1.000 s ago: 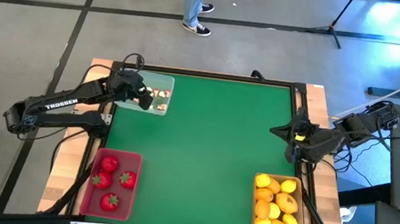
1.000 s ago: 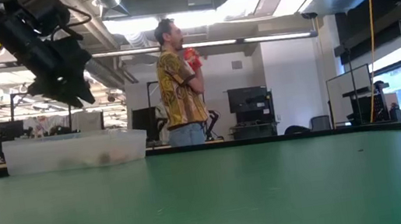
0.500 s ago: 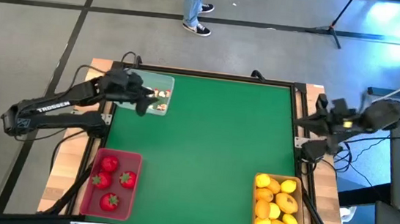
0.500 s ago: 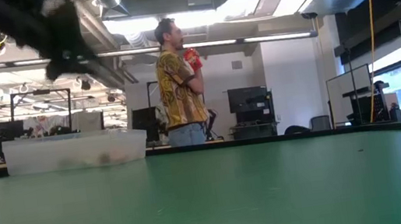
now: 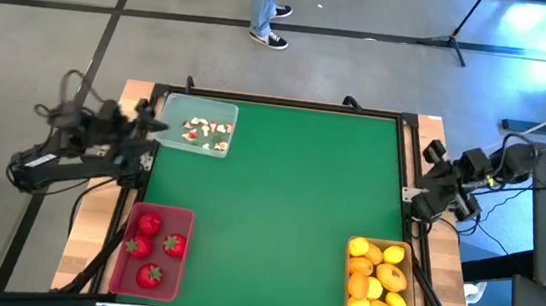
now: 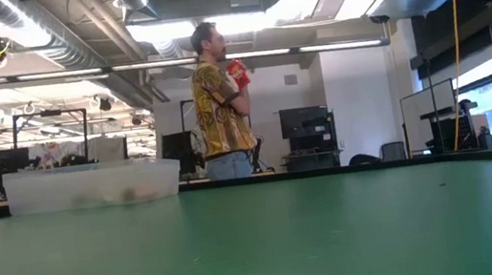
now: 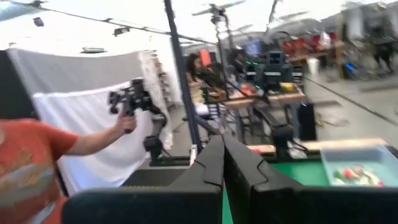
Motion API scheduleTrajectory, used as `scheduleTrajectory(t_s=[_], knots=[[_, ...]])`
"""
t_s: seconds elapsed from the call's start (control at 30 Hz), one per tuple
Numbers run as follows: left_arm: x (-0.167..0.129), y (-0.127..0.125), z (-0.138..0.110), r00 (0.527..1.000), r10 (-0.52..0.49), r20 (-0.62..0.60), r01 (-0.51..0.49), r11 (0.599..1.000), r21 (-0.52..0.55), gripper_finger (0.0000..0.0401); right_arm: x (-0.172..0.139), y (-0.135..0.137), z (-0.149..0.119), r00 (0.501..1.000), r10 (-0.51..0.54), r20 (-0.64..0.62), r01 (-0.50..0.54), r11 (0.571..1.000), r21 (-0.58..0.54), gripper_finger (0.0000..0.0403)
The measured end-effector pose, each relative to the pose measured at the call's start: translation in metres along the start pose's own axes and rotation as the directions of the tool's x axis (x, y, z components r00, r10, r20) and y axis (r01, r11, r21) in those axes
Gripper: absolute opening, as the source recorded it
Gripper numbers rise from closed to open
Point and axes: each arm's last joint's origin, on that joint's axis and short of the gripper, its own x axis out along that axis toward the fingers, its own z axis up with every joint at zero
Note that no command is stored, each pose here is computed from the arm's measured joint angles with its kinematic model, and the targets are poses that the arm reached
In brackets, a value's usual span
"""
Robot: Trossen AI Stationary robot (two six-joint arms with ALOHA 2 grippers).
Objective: Sort produce into baskets
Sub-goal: Return to Home Position
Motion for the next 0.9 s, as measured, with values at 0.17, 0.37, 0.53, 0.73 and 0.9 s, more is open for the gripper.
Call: scheduleTrajectory(t_s=[0.17, 0.37, 0.53, 0.73, 0.9], knots=[[-0.03, -0.01, -0.006, 0.989, -0.108, 0.101, 0.11, 0.994, -0.008, 0.0221, -0.001, -0.004, -0.03, 0.996, 0.073, 0.049, -0.072, 0.997, -0.038, 0.0005], [-0.006, 0.004, -0.043, 0.986, -0.161, 0.045, 0.166, 0.977, -0.135, 0.0221, -0.006, -0.01, -0.057, 0.99, 0.084, 0.109, -0.082, 0.996, -0.027, 0.0005], [0.007, 0.013, -0.091, 0.969, -0.228, 0.092, 0.24, 0.958, -0.154, 0.0221, 0.0, -0.011, -0.081, 0.991, 0.113, 0.067, -0.112, 0.994, -0.02, 0.0005], [0.007, 0.013, -0.139, 0.984, -0.171, 0.044, 0.177, 0.957, -0.229, 0.0221, 0.007, -0.013, -0.096, 0.995, 0.088, 0.037, -0.088, 0.996, -0.001, 0.0005], [0.008, 0.0, -0.145, 0.984, -0.177, 0.007, 0.174, 0.964, -0.2, 0.0221, 0.016, -0.015, -0.118, 0.998, 0.055, -0.009, -0.055, 0.998, -0.003, 0.0005]])
